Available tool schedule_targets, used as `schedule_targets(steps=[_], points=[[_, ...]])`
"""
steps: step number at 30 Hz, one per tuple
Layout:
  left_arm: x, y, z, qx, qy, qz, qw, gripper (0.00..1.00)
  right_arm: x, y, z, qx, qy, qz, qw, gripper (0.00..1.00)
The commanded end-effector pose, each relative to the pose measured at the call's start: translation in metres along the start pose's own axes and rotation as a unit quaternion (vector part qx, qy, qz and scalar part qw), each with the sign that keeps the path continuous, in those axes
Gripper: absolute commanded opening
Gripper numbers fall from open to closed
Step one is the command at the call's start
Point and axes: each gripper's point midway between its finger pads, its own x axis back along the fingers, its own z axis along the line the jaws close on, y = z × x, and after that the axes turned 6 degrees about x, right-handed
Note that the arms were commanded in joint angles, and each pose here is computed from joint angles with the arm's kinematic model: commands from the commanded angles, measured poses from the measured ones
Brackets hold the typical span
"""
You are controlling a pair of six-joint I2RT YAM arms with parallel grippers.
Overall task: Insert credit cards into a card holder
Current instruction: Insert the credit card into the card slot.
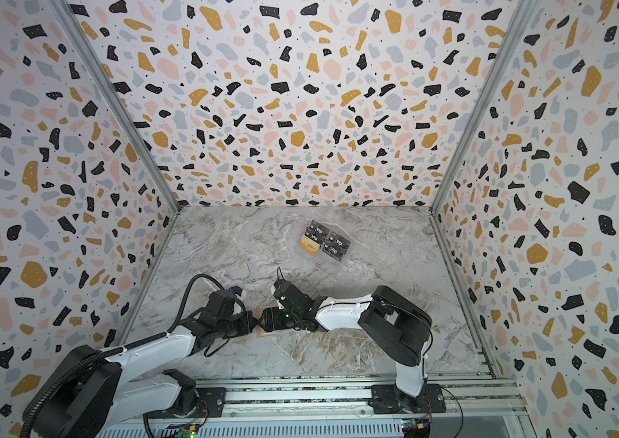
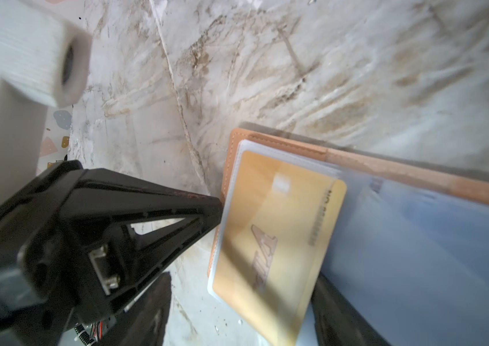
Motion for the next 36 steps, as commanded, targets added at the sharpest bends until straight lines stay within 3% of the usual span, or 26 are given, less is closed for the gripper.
schedule_targets(steps=[1, 6, 12, 25, 36], points=[[0.005, 0.009, -0.002, -0.018, 0.014, -0.006, 1.0, 0.11, 0.021, 0.0, 0.015, -0.009, 0.011, -0.015, 1.0, 0.74], [0.01, 0.015, -0.003, -0.029, 0.028, -0.01, 0.999, 0.19, 0.018, -0.006, 0.011, -0.005, 0.007, 0.004, 1.0, 0.74], [0.013, 0.016, -0.011, -0.033, 0.016, -0.004, 0.999, 0.2, 0.017, 0.0, 0.01, 0.006, 0.004, 0.008, 1.0, 0.74], [0.008, 0.013, -0.01, -0.033, 0.016, 0.006, 0.999, 0.19, 0.01, 0.002, 0.01, 0.012, 0.02, 0.022, 1.0, 0.75], [0.002, 0.007, -0.014, -0.021, -0.009, 0.016, 1.0, 0.11, -0.002, 0.005, 0.018, 0.02, 0.039, 0.035, 0.998, 0.73]])
